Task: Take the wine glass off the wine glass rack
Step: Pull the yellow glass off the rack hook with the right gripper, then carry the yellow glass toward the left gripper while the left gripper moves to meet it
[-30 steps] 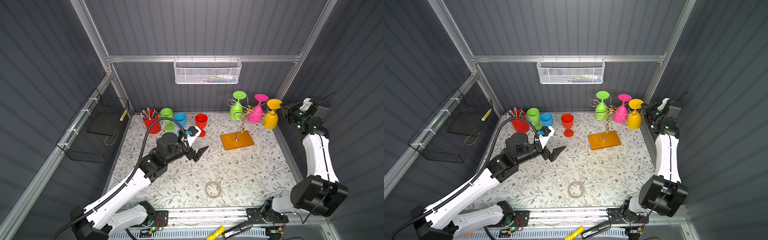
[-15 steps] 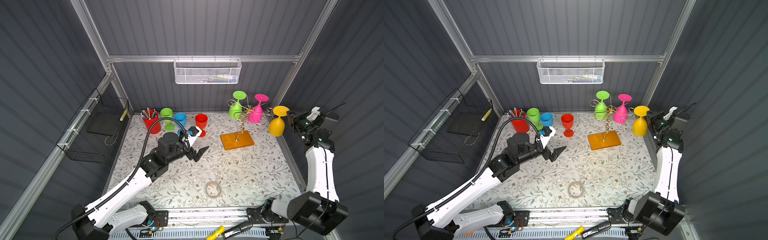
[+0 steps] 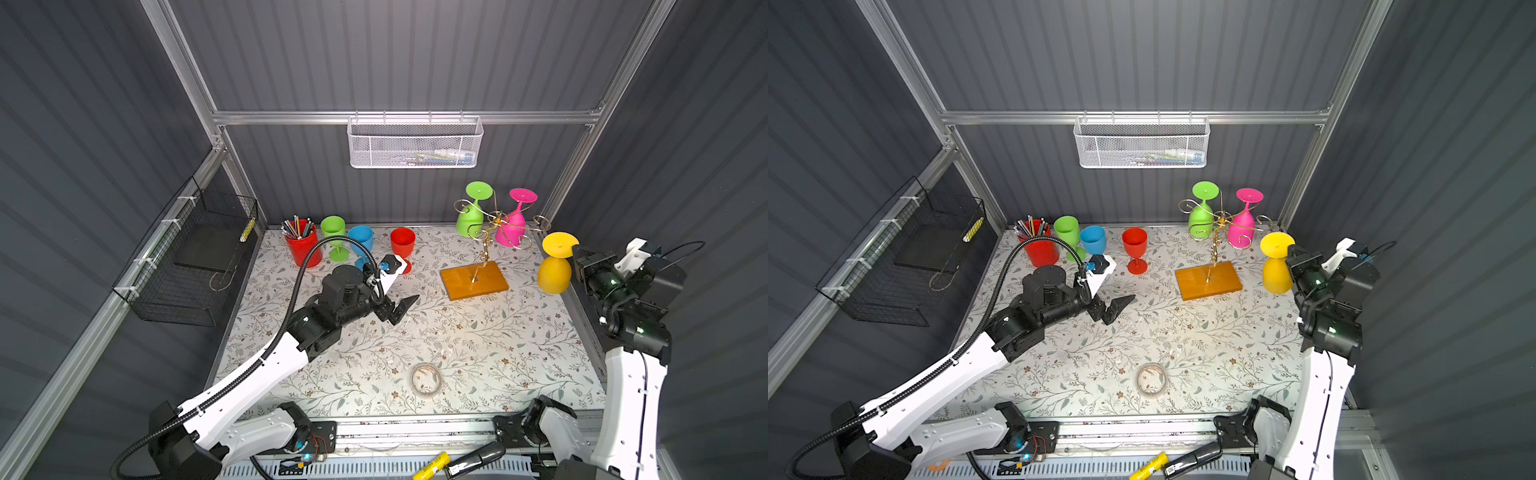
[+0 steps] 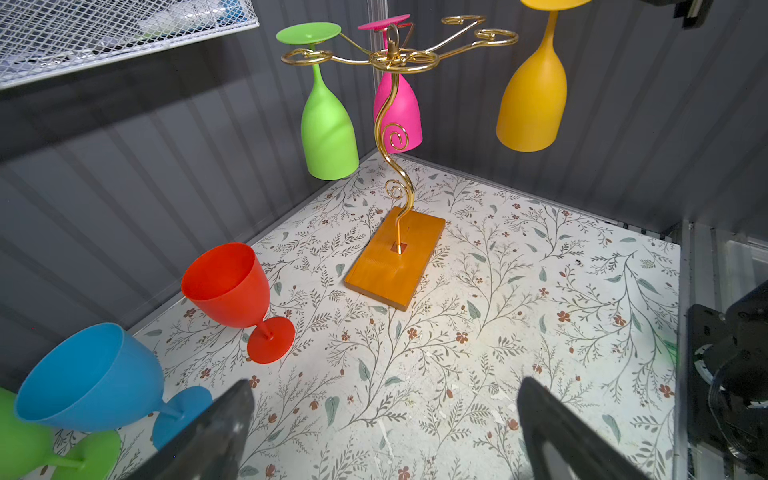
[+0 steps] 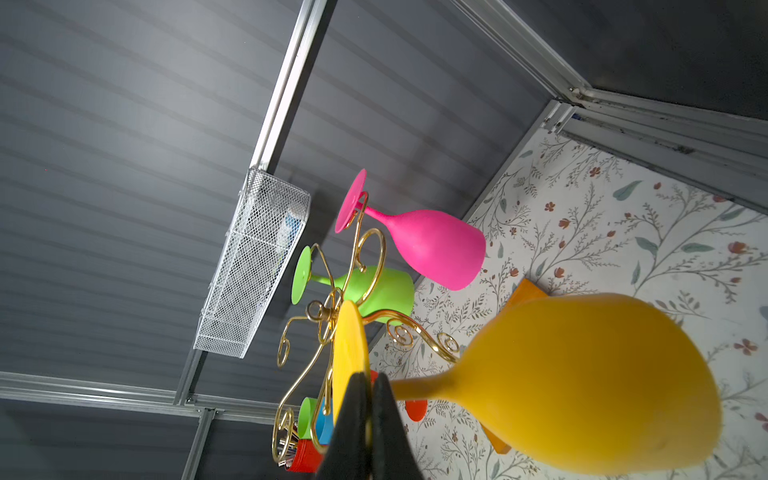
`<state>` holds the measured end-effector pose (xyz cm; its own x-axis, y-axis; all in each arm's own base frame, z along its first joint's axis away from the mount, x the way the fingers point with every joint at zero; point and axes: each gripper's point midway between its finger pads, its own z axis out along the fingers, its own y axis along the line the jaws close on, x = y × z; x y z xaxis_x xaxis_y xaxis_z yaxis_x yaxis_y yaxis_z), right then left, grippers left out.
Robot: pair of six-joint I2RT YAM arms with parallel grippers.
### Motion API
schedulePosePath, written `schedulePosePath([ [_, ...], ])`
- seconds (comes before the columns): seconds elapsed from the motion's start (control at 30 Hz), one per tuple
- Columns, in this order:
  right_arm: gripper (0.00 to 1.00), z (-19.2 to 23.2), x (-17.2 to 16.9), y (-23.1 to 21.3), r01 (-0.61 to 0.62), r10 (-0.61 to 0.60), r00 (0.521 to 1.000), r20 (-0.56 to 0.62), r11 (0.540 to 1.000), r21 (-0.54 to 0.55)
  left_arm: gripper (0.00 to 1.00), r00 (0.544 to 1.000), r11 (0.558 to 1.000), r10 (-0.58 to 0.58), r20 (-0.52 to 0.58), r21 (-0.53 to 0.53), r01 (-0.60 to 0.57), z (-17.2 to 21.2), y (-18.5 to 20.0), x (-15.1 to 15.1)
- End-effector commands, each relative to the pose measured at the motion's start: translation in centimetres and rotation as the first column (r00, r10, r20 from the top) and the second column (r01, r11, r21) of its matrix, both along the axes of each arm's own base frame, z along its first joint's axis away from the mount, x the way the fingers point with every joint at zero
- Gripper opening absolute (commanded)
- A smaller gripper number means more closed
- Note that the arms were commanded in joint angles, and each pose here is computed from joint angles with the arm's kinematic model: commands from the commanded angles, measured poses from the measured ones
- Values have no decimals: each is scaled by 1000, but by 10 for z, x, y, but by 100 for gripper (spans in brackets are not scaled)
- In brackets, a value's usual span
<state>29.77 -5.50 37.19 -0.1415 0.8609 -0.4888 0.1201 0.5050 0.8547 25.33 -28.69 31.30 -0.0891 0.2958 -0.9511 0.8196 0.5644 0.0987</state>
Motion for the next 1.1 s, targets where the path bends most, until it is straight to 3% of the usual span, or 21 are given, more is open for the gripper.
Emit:
schedulePosePath([
  [0.0,0,-15,-13,15,-27,26,999,-37,1000,-6,99,1000,1000,2,-7,-7,-2,-4,-2,1],
  [0.53,0,-38,-53,79,-148,142,986,-87,987,-66,99,999,999,42,1,23,-42,-10,2,7],
  [0.73,0,-53,-53,102,-215,208,972,-111,975,-50,98,998,997,59,3,50,-59,-15,2,10],
  [1.07,0,-71,-40,149,-332,313,936,-161,937,-111,99,997,994,81,2,78,-81,-21,3,14],
])
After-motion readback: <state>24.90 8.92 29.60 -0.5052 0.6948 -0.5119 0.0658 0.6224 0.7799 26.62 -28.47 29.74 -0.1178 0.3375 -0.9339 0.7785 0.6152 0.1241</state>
